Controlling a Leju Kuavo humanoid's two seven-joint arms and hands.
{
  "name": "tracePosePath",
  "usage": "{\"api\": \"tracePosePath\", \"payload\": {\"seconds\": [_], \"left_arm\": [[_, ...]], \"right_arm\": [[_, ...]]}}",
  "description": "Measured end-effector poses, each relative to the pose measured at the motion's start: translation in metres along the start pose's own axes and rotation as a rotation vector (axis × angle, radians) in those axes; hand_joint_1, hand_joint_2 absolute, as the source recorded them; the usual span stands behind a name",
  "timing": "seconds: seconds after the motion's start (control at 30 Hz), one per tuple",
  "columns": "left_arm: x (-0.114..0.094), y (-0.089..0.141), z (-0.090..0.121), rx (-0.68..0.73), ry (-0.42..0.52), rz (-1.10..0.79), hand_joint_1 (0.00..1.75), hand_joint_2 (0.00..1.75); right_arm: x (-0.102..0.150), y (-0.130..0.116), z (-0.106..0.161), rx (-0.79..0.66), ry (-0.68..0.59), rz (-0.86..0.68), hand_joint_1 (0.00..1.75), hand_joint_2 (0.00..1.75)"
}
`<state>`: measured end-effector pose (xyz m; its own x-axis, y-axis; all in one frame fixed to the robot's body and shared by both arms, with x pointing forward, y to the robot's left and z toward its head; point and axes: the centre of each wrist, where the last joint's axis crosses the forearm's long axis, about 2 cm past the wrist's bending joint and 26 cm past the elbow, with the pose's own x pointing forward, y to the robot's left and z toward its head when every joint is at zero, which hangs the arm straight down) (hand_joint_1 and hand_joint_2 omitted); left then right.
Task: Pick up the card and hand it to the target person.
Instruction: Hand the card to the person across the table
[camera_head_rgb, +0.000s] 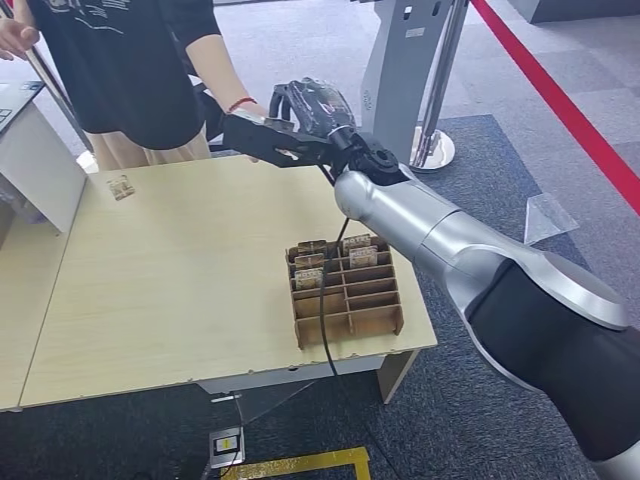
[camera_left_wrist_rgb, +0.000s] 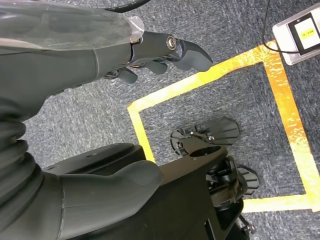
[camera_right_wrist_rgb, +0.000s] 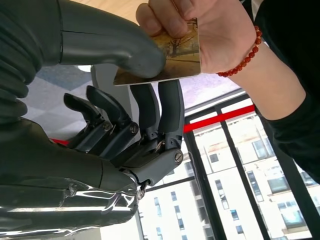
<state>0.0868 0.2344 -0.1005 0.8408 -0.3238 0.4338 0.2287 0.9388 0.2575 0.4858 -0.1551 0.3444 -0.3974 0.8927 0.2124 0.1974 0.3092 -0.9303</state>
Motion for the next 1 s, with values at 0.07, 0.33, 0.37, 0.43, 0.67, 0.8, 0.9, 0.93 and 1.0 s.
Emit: {"api": "tracePosePath", "payload": {"seconds": [0.07,0.33,0.37,0.43,0.67,0.8,0.9,0.93,1.0], "left_arm": [[0.000,0.000,0.000,0.000,0.002,0.000,0.00,1.75],[-0.001,0.001,0.000,0.010,0.008,0.018,0.00,1.75],[-0.002,0.001,0.000,0.012,0.008,0.023,0.00,1.75],[-0.003,0.001,0.000,0.015,0.009,0.031,0.00,1.75],[-0.016,0.004,0.003,0.017,0.030,0.044,0.00,1.75],[-0.021,0.005,0.004,0.015,0.038,0.050,0.00,1.75],[-0.022,0.006,0.004,0.019,0.030,0.058,0.00,1.75],[-0.023,0.006,0.004,0.021,0.029,0.062,0.00,1.75],[-0.025,0.007,0.004,0.025,0.028,0.067,0.00,1.75]], "right_arm": [[-0.001,0.000,0.000,0.004,0.001,0.005,0.00,1.75],[-0.002,-0.001,-0.001,0.096,-0.005,0.029,0.00,1.75],[-0.002,-0.003,-0.002,0.122,-0.002,0.032,0.00,1.75],[-0.005,-0.011,-0.003,0.165,0.012,0.043,0.00,1.75],[-0.027,-0.073,-0.004,0.285,0.099,0.100,0.00,1.75],[-0.039,-0.115,0.005,0.274,0.129,0.102,0.00,1.75],[-0.045,-0.145,0.016,0.226,0.133,0.102,0.00,1.75],[-0.046,-0.155,0.020,0.213,0.132,0.102,0.00,1.75],[-0.048,-0.173,0.028,0.198,0.134,0.104,0.00,1.75]]}}
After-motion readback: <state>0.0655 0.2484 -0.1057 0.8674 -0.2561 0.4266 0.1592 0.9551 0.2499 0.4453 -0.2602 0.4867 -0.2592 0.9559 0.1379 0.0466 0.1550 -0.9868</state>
